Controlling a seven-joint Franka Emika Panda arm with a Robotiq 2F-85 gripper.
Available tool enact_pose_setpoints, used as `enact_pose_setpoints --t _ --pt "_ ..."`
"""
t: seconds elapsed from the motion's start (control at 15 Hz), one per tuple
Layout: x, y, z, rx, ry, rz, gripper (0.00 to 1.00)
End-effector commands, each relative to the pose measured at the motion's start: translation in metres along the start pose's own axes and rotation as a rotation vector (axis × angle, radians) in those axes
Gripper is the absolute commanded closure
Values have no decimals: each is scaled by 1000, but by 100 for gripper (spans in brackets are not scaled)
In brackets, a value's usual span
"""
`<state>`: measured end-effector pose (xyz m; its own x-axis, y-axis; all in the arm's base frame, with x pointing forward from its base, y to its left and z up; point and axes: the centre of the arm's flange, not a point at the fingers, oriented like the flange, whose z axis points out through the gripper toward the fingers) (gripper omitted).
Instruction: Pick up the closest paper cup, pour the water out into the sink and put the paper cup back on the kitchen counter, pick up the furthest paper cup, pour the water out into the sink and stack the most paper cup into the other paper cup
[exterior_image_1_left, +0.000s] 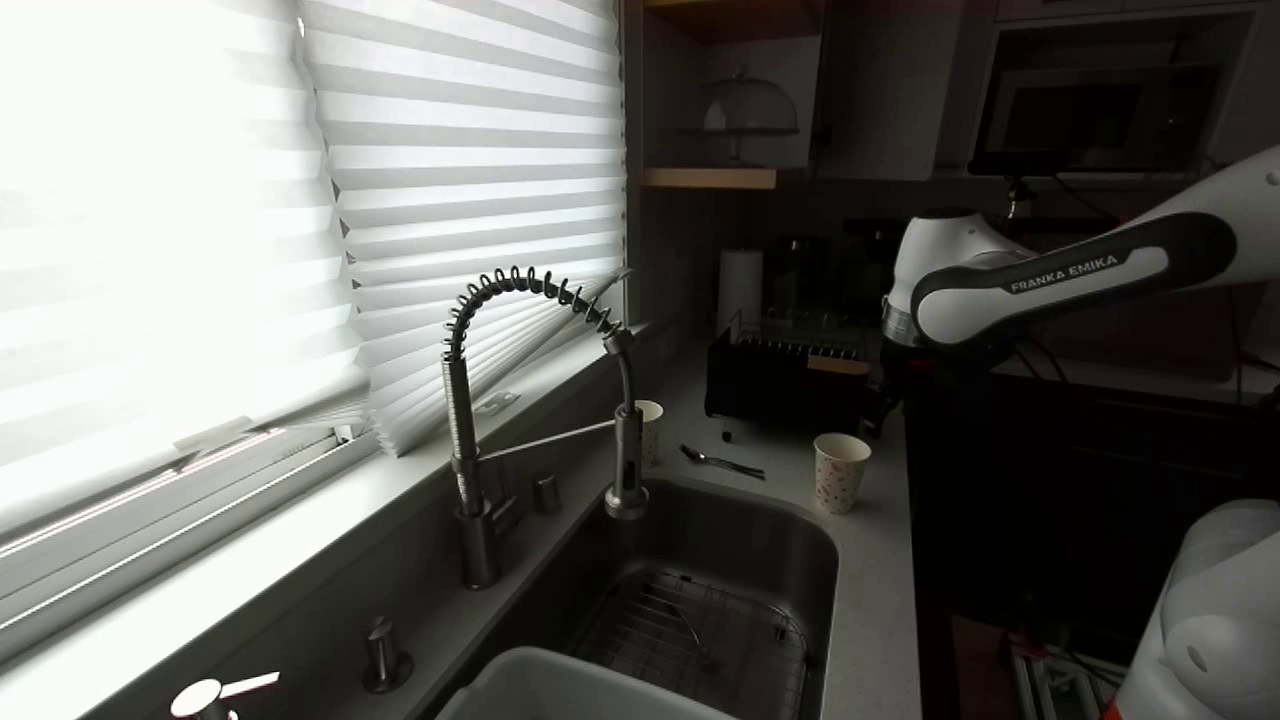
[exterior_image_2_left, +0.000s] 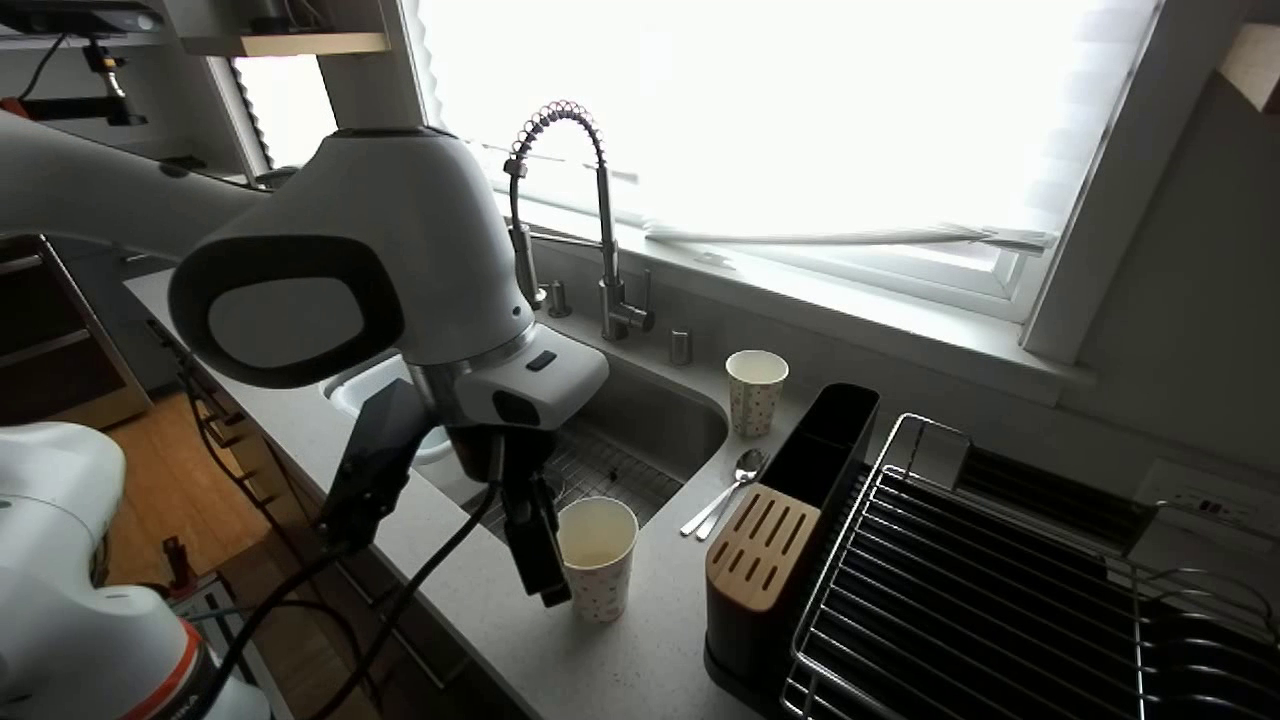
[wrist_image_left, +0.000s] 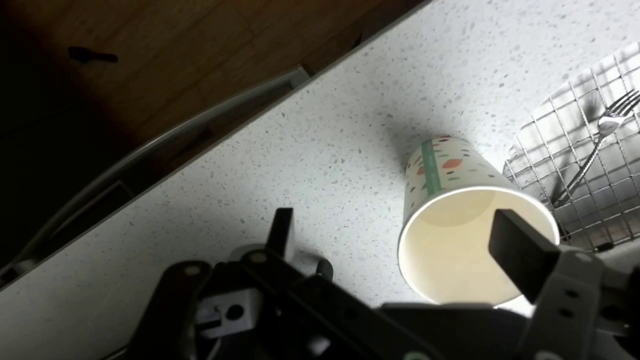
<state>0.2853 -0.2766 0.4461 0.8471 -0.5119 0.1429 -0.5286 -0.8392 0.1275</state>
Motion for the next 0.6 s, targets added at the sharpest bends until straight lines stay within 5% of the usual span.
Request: enact_pose_setpoints --t 0.0,0.53 --pt "11 6 11 15 -1 30 0" --pt "17 10 26 61 -31 92 0"
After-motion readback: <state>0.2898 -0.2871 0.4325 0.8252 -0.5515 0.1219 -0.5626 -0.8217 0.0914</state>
